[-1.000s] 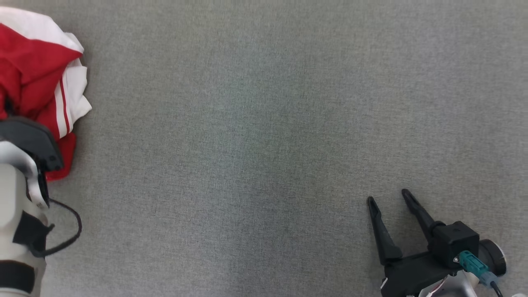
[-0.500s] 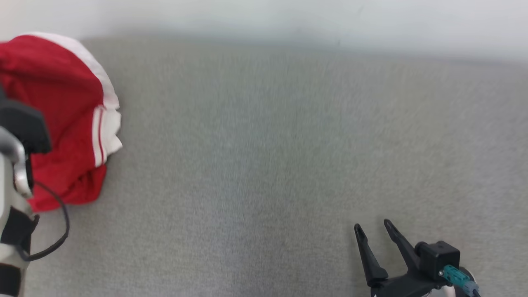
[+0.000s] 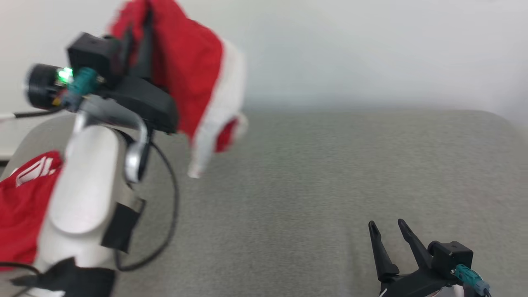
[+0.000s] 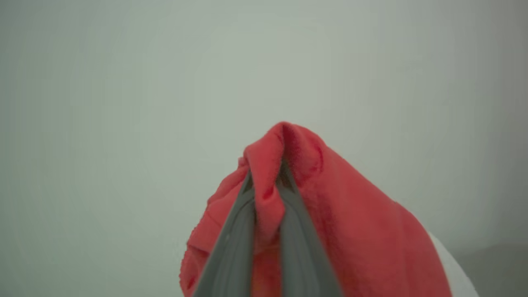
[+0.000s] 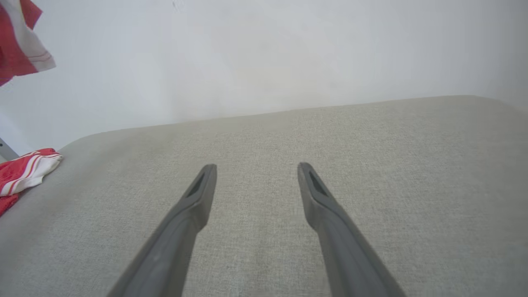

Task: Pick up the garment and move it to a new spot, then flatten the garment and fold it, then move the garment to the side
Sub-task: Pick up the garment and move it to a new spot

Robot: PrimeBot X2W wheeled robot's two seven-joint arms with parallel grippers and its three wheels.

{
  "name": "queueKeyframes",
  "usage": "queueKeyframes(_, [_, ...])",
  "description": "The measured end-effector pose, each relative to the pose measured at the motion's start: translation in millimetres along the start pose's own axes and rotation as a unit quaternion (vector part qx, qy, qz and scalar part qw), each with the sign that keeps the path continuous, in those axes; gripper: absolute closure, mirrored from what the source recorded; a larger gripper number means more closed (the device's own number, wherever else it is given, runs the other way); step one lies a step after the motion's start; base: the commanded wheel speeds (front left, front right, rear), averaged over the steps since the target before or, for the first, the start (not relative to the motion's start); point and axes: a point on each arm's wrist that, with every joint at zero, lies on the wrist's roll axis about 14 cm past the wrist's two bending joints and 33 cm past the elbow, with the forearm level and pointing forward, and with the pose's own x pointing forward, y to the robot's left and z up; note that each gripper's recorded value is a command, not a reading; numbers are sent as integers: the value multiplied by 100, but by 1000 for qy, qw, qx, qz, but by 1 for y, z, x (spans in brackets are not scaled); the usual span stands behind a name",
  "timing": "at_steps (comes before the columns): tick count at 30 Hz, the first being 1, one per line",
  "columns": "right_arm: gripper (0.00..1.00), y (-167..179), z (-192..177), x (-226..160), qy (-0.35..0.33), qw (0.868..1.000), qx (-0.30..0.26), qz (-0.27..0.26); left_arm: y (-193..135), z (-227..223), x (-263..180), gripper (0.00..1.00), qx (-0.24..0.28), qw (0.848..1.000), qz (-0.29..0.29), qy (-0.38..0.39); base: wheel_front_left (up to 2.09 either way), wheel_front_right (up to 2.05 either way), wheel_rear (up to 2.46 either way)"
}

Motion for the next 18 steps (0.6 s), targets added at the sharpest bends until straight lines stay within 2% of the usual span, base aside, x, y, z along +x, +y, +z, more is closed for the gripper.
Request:
queueKeyframes(4, [0,-19,4,-14,-10,999,4,-31,-74,-9,2,100,-62,995,-78,0,0,0,0])
queueKeyframes(8, [0,-34,4,-27,-16,998,13,-58,-128,-56,-12,100,-105,984,-129,61,0,0,0])
queueKeyframes(12, [0,-44,1,-39,-17,997,20,-79,-166,-119,-39,100,-122,968,-159,150,0,0,0])
queueKeyframes(16, [0,-54,-2,-45,-17,995,28,-96,-186,-168,-61,100,-125,952,-173,221,0,0,0])
queueKeyframes(17, [0,-54,-4,-45,-13,995,29,-97,-187,-179,-66,87,-126,948,-171,235,0,0,0])
queueKeyframes(18, [0,-55,-6,-45,-11,995,30,-98,-188,-188,-70,16,-127,946,-168,245,0,0,0])
